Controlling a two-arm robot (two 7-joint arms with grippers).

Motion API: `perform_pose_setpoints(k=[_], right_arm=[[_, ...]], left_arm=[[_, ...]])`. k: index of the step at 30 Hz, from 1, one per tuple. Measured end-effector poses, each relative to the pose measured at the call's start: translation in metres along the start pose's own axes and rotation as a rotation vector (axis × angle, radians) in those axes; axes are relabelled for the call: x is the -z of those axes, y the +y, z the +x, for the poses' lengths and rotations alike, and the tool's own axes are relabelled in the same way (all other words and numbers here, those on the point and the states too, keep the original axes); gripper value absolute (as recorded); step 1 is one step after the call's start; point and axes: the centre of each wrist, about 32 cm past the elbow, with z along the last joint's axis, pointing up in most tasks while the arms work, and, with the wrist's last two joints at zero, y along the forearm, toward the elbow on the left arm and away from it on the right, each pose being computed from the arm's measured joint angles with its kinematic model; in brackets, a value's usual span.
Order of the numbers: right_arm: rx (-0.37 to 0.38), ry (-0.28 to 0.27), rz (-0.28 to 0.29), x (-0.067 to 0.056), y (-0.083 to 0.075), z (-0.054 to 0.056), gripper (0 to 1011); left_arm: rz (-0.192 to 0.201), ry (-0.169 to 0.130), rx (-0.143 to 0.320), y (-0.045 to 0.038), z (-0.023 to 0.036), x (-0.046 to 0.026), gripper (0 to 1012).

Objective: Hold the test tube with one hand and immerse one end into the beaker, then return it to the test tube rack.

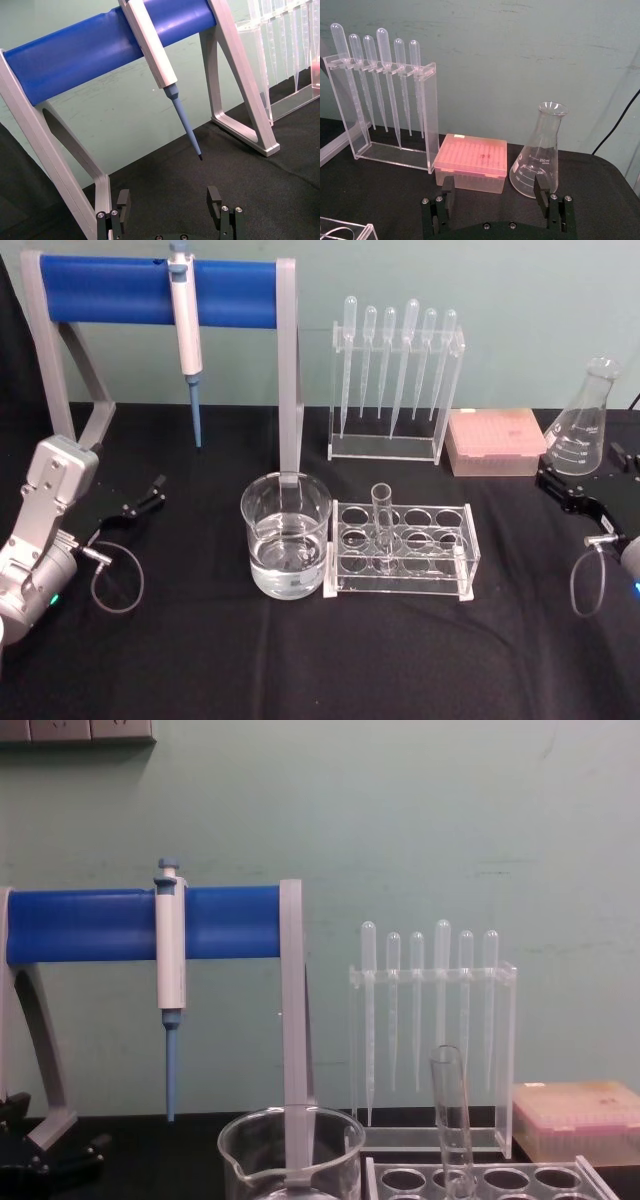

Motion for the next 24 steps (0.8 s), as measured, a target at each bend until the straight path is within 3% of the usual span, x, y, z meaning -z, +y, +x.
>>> perform_pose_setpoints(k=[24], right_arm=[[-0.001,0.0,0.003,-0.0008,0.0,0.0,1002]], left_arm=[[0.0,0.0,0.0,0.0,0.0,0.0,1000]])
